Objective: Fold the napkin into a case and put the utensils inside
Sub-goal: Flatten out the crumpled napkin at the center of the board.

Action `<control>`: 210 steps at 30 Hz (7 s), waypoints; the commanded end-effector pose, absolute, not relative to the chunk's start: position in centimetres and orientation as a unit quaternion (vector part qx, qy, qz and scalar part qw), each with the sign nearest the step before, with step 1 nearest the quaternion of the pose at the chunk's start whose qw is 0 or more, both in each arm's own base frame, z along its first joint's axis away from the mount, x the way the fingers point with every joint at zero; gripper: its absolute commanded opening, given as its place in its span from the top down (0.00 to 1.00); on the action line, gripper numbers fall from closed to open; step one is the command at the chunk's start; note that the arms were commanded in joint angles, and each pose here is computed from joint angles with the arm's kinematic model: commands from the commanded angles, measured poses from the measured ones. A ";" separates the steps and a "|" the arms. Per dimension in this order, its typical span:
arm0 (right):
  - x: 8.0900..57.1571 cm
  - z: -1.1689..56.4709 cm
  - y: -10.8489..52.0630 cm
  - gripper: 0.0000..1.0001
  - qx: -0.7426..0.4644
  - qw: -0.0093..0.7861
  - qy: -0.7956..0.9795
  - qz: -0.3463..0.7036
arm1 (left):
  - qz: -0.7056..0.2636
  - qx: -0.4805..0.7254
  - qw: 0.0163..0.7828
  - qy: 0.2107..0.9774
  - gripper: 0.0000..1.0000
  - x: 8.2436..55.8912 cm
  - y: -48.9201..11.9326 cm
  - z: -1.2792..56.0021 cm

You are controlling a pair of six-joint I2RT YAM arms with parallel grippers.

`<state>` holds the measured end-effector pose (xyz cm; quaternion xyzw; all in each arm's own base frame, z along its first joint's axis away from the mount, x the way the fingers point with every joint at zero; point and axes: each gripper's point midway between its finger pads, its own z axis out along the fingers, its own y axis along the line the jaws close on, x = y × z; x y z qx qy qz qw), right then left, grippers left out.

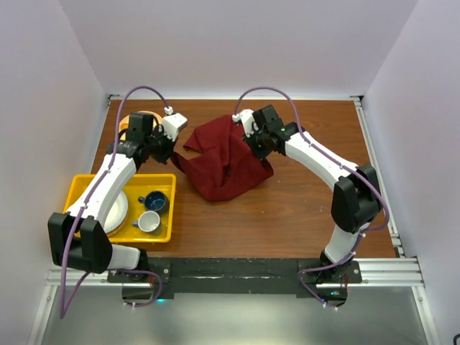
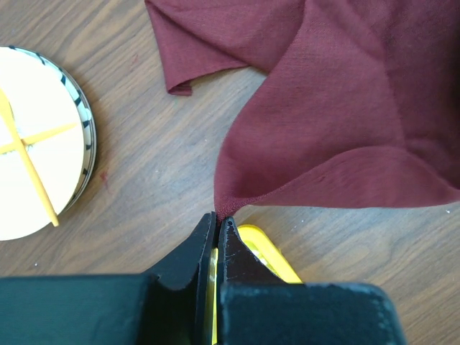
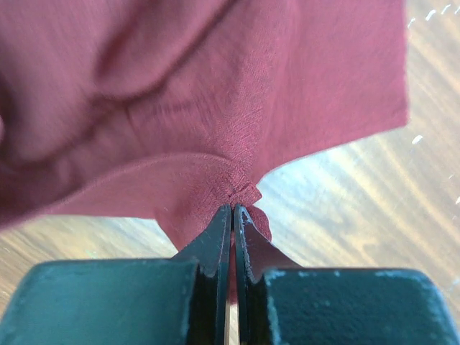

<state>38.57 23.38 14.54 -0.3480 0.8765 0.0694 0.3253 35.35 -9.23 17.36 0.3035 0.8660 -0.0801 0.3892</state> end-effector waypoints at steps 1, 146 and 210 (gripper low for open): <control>35.4 12.7 22.1 1.00 -0.384 0.284 0.875 0.080 | -0.097 0.308 0.405 0.855 1.00 35.4 -9.9 18.9; 17.6 64.3 2.6 1.00 -0.119 0.843 0.524 -0.018 | -0.054 0.367 0.780 0.504 1.00 23.8 -11.3 58.2; 36.0 3.3 5.4 0.09 -0.354 0.080 0.931 0.035 | -0.189 0.454 0.213 0.844 0.41 32.6 -18.7 5.3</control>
